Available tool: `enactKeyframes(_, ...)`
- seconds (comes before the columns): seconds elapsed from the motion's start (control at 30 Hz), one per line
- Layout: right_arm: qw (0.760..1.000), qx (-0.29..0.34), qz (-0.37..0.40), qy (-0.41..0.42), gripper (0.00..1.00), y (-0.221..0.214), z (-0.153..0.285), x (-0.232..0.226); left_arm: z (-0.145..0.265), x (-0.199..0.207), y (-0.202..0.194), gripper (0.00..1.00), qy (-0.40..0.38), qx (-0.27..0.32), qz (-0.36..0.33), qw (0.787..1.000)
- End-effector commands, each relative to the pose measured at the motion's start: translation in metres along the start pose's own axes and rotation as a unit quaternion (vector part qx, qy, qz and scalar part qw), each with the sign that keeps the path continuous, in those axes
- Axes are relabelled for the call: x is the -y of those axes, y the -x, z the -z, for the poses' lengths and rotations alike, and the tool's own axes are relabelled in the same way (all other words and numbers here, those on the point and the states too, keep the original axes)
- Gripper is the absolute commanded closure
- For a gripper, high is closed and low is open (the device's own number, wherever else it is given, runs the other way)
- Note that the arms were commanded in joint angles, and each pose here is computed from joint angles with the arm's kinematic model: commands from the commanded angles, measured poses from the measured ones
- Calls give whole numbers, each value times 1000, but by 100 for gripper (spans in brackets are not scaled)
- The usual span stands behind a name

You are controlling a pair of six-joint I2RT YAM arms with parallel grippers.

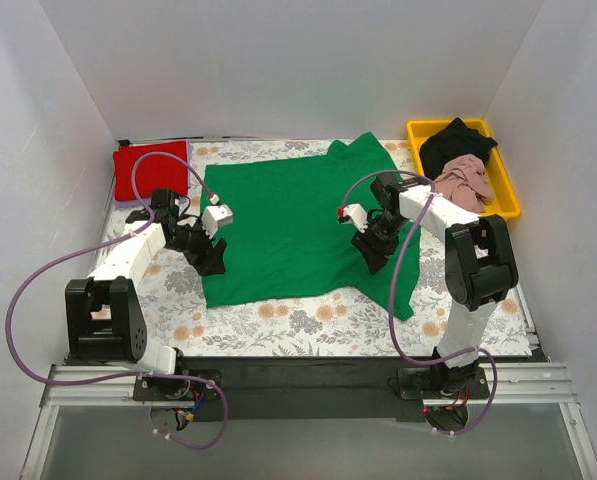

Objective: Fold and stack the t-shirts
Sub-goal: Flatten the tshirt out

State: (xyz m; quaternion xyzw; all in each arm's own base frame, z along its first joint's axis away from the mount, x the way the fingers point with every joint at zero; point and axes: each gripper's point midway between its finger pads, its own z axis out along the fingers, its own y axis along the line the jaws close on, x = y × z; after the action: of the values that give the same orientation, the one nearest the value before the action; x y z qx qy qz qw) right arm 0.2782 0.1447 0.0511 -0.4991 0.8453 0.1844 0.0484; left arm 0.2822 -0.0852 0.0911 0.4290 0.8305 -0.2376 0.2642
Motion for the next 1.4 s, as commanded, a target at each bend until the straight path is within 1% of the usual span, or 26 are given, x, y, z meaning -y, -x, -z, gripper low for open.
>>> enactKeyframes(0.0,1000,27,2,8,48,20,3,0,7,-1,10,35,16,19,-17,1000)
enactKeyframes(0.27,1000,10,-1,21,48,13,-13,2,6,-4,10,32,18,18,-20,999)
enactKeyframes(0.37,1000,11,1,26,52,15,-14,0,7,-3,10,32,18,19,-24,999)
enactKeyframes(0.4,999,13,1,31,61,16,-15,-3,7,-3,10,32,19,19,-26,999)
enactKeyframes(0.47,999,13,12,36,75,15,-13,-10,7,-3,9,32,20,18,-28,999)
enactKeyframes(0.5,999,12,19,40,89,16,-13,-16,8,-3,9,32,22,19,-32,999)
enactKeyframes(0.53,999,12,25,41,94,15,-11,-20,8,-3,8,32,23,17,-31,999)
enactKeyframes(0.6,998,7,40,44,98,13,-5,-33,8,-3,8,32,25,18,-32,999)
enactKeyframes(0.7,997,-1,63,39,99,9,3,-51,7,0,4,32,22,15,-30,999)
enactKeyframes(0.77,997,-2,75,36,99,7,8,-59,6,0,4,32,23,16,-32,999)
enactKeyframes(0.87,994,-27,91,49,99,-4,3,-78,7,-1,6,32,21,17,-31,999)
enactKeyframes(0.97,987,-60,125,80,99,-19,-11,-108,7,-1,8,33,18,18,-30,999)
enactKeyframes(1.07,973,-92,180,113,99,-29,-23,-143,6,-1,7,33,14,13,-24,1000)
enactKeyframes(1.1,970,-94,189,117,94,-29,-22,-146,6,-2,5,33,15,8,-19,1000)
enactKeyframes(1.17,970,-78,193,129,73,-21,-12,-153,5,-4,3,33,14,0,-6,1000)
enactKeyframes(1.2,971,-66,193,128,56,-15,-7,-153,4,-6,2,33,16,-4,3,1000)
enactKeyframes(1.23,971,-54,194,127,49,-10,-1,-151,4,-8,1,33,19,-11,12,1000)
enactKeyframes(1.27,975,-21,189,113,47,6,14,-143,2,-11,1,33,18,-16,28,999)
enactKeyframes(1.37,983,15,157,92,48,24,31,-119,-1,-22,3,35,33,-19,64,997)
